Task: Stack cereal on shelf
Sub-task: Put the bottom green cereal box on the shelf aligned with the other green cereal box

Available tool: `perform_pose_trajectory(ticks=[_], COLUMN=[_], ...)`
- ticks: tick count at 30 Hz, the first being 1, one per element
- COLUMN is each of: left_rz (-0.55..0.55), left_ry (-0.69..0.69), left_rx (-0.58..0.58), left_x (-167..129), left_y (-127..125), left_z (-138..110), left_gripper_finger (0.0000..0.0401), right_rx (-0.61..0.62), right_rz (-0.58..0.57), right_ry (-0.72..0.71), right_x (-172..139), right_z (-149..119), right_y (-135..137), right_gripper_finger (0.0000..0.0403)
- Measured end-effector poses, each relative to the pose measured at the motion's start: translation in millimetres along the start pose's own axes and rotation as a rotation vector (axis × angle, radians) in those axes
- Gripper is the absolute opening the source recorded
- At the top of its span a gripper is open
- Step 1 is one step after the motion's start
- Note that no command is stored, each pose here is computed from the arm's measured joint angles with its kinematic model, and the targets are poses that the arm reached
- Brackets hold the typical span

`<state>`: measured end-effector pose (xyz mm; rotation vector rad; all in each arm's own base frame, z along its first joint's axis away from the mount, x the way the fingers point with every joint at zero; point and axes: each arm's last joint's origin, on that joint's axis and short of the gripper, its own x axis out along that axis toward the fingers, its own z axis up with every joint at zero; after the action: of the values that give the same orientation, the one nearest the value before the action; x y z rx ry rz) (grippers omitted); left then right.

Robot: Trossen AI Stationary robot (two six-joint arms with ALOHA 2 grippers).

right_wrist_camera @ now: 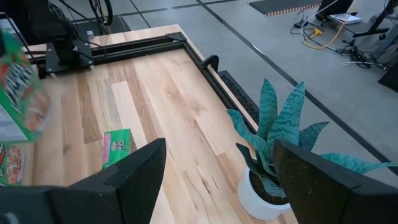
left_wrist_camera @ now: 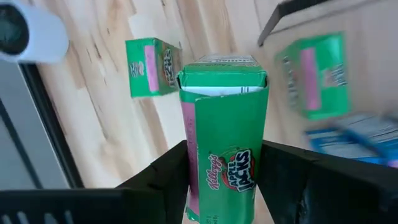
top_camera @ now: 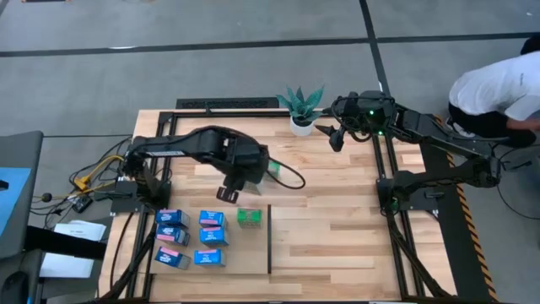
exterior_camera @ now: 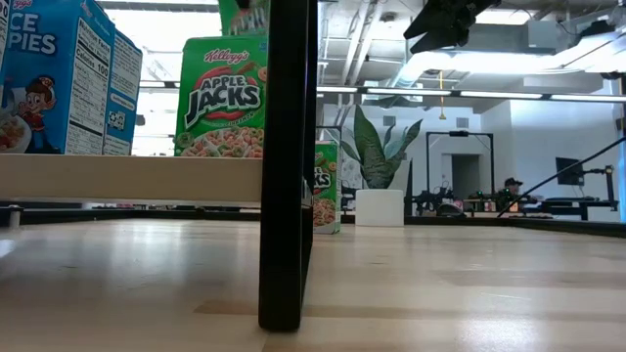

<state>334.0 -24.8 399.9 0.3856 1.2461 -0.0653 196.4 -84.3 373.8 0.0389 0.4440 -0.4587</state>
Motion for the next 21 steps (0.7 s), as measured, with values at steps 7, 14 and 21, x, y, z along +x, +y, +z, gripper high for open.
perform_pose_trajectory(ticks=[7,14,21], left_rz=[-0.031,-0.133,-0.251], left_ry=[-0.16,-0.237,-0.204], left_rx=[-0.092,-0.206,-0.343], left_x=[-41.8,-64.5,-67.9], left_y=[-23.1,-51.6,-90.5], left_z=[6.1,8.2,12.3], left_gripper_finger=[0.0151,0.0151,0.0151], right_rx=[-0.002,0.004,0.017], right_rz=[0.0,0.0,0.0], right_ry=[0.0,0.0,0.001], right_x=[0.0,0.0,0.1], right_z=[0.0,0.0,0.0], right_y=[0.0,0.0,0.0], right_gripper_finger=[0.0317,0.0317,0.0317])
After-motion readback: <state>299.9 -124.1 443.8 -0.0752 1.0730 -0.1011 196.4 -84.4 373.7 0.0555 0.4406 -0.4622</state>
